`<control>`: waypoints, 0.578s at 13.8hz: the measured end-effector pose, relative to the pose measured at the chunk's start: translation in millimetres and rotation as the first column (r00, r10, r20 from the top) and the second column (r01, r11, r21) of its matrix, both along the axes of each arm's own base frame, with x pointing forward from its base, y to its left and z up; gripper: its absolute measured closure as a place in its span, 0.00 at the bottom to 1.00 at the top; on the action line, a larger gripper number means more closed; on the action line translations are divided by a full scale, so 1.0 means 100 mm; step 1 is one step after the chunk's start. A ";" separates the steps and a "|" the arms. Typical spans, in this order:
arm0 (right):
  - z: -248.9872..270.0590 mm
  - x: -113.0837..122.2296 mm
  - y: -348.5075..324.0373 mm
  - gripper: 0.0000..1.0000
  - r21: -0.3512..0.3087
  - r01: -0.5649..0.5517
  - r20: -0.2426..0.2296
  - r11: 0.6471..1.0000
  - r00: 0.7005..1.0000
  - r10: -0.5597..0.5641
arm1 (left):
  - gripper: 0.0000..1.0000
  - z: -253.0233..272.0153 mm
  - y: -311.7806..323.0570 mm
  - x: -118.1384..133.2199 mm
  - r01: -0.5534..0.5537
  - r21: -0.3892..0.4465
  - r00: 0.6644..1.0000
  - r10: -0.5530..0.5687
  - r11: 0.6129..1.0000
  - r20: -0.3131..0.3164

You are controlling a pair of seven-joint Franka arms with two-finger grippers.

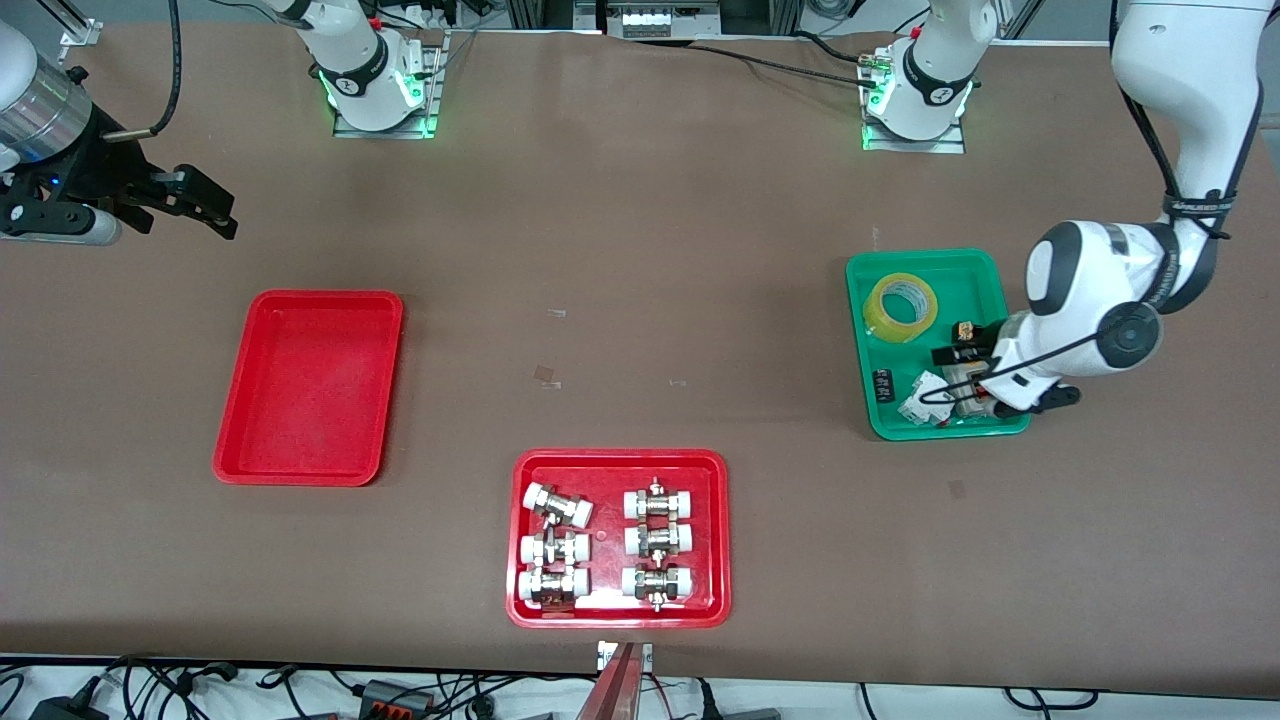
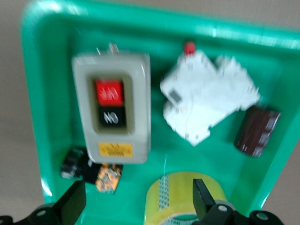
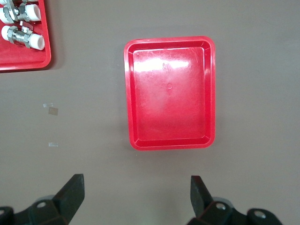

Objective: Left arm passes tape to right arm into tray
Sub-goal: 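Move the left gripper down over the yellow tape roll in the green tray, then close the left gripper on the tape roll's rim and lift it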

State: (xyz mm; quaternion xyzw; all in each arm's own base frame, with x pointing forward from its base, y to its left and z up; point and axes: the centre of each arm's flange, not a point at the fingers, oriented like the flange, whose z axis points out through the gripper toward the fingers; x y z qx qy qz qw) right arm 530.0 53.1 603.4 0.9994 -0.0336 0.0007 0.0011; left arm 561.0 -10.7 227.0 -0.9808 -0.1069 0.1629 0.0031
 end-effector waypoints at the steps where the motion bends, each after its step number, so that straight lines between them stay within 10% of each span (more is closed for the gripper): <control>1: 0.00 0.00 0.00 0.00 0.000 0.000 0.000 1.000 1.000 0.000 | 0.00 -0.03 -0.11 -0.10 0.019 -0.003 0.999 -0.019 1.000 -0.033; 8: 0.00 0.00 0.00 0.00 0.000 0.000 0.000 1.000 1.000 0.000 | 0.00 0.37 -0.63 -0.46 0.047 0.048 0.990 -0.040 0.998 -0.137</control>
